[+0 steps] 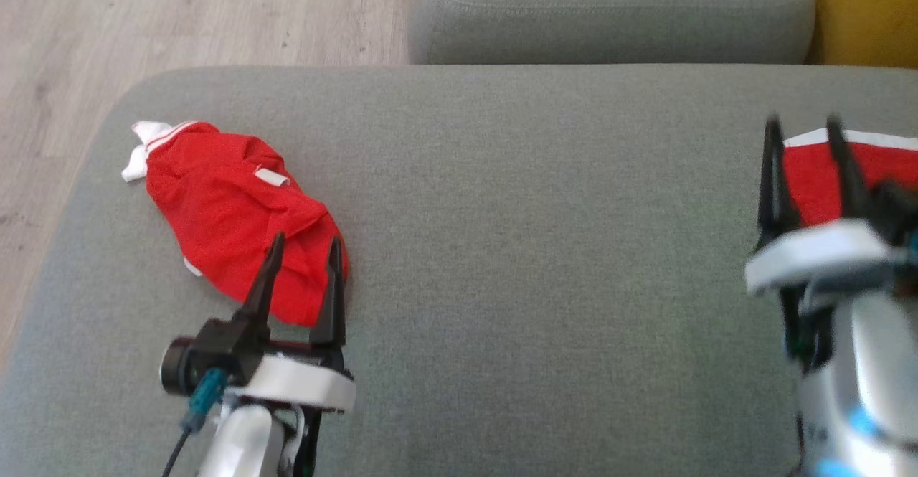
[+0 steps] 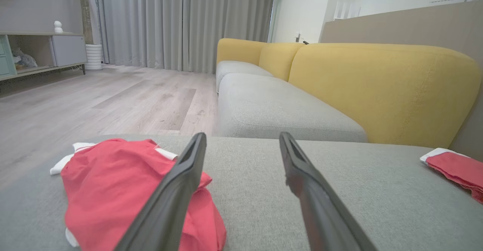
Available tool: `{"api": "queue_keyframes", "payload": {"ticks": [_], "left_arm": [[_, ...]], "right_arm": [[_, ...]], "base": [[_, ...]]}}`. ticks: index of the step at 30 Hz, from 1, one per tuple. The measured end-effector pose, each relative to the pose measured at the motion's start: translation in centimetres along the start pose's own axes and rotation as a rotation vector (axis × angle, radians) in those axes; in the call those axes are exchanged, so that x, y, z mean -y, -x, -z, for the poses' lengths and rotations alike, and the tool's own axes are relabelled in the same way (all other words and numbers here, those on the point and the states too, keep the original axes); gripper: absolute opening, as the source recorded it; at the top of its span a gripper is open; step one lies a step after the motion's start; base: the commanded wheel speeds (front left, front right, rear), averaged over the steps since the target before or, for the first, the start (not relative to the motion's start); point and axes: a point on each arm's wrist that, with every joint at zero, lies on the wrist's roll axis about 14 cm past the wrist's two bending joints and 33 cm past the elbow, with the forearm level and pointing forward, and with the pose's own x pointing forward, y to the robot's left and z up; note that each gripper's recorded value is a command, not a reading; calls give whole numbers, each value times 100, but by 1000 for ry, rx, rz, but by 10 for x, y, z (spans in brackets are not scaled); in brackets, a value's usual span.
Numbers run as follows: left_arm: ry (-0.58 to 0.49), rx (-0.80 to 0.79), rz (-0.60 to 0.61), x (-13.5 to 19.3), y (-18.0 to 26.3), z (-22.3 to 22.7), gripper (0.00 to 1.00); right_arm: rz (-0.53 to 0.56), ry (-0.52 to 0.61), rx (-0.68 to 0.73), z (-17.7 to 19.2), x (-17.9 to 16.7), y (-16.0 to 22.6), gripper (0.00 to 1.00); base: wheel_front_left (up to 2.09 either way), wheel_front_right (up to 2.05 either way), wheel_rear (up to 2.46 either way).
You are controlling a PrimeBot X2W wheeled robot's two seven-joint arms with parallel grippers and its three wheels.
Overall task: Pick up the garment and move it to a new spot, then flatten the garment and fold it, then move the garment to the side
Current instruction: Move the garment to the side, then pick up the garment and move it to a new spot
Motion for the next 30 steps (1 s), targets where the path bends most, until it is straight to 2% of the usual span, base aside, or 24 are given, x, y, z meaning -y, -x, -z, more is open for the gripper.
{"api": "queue_keyframes", "payload": {"ticks": [5,9,19,30], "left_arm": [[25,-30,-20,-4,11,11,100],[26,-36,-32,-7,14,13,100],[29,-49,-32,-6,19,17,100],[21,-34,-96,-23,35,12,100]], "right_arm": [[-1,-134,-89,51,-10,40,100],[17,-154,-155,79,-8,65,100],[7,-151,-154,82,-12,70,100],[-127,-180,-155,81,-59,61,100]], "base": [[0,0,0],[0,0,0],[0,0,0],[0,0,0]]}}
